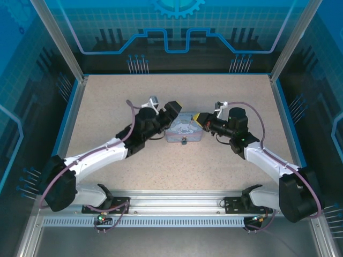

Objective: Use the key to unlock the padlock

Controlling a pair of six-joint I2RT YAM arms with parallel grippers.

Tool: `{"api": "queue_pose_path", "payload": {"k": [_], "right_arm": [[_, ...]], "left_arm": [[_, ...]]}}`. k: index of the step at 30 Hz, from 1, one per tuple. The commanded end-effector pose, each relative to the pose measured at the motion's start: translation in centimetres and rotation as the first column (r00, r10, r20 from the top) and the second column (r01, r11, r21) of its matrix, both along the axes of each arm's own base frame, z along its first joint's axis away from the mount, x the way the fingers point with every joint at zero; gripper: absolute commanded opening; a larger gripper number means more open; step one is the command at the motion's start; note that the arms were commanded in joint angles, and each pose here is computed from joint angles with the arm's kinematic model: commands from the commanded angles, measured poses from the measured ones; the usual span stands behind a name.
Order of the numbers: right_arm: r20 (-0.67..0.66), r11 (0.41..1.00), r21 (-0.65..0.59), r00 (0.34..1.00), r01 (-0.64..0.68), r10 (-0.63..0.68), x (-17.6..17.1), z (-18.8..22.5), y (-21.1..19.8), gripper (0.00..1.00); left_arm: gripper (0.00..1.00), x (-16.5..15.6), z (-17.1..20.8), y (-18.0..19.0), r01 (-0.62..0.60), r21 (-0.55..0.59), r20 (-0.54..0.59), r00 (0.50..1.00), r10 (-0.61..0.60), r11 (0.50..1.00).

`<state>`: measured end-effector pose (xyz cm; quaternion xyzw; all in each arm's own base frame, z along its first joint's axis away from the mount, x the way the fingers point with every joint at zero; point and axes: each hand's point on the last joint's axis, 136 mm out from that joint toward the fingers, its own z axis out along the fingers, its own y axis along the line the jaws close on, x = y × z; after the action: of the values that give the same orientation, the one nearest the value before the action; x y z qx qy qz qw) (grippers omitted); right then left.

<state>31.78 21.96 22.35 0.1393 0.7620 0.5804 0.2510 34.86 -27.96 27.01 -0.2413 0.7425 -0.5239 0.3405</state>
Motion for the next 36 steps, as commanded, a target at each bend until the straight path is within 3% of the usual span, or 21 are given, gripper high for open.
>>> {"api": "queue_pose_path", "payload": {"k": [1,8,19,30,36], "right_arm": [[0.038,0.997,0.008,0.996,-0.077,0.077,-0.6,1.4,0.6,0.00],[0.045,0.995,0.019,0.994,-0.100,0.099,-1.1,1.8,0.7,0.00],[0.052,0.995,0.022,0.994,-0.095,0.093,-1.2,2.3,0.6,0.00],[0.043,0.996,0.022,0.996,-0.083,0.082,-1.0,1.9,0.6,0.00],[0.040,0.997,0.021,0.996,-0.080,0.079,-0.9,1.8,0.5,0.00]], "left_arm": [[0.71,-0.8,-1.2,-1.3,0.218,0.098,-0.086,0.974,-0.210,0.971],[0.67,0.0,-1.5,-4.2,0.396,0.080,-0.128,0.914,-0.385,0.915],[0.48,0.1,-2.6,-6.1,0.444,-0.026,-0.113,0.889,-0.444,0.896],[0.41,-0.7,-4.3,-6.6,0.461,-0.043,-0.133,0.877,-0.462,0.887],[0.30,-0.8,-4.4,-7.1,0.469,-0.051,-0.129,0.872,-0.472,0.882]]}}
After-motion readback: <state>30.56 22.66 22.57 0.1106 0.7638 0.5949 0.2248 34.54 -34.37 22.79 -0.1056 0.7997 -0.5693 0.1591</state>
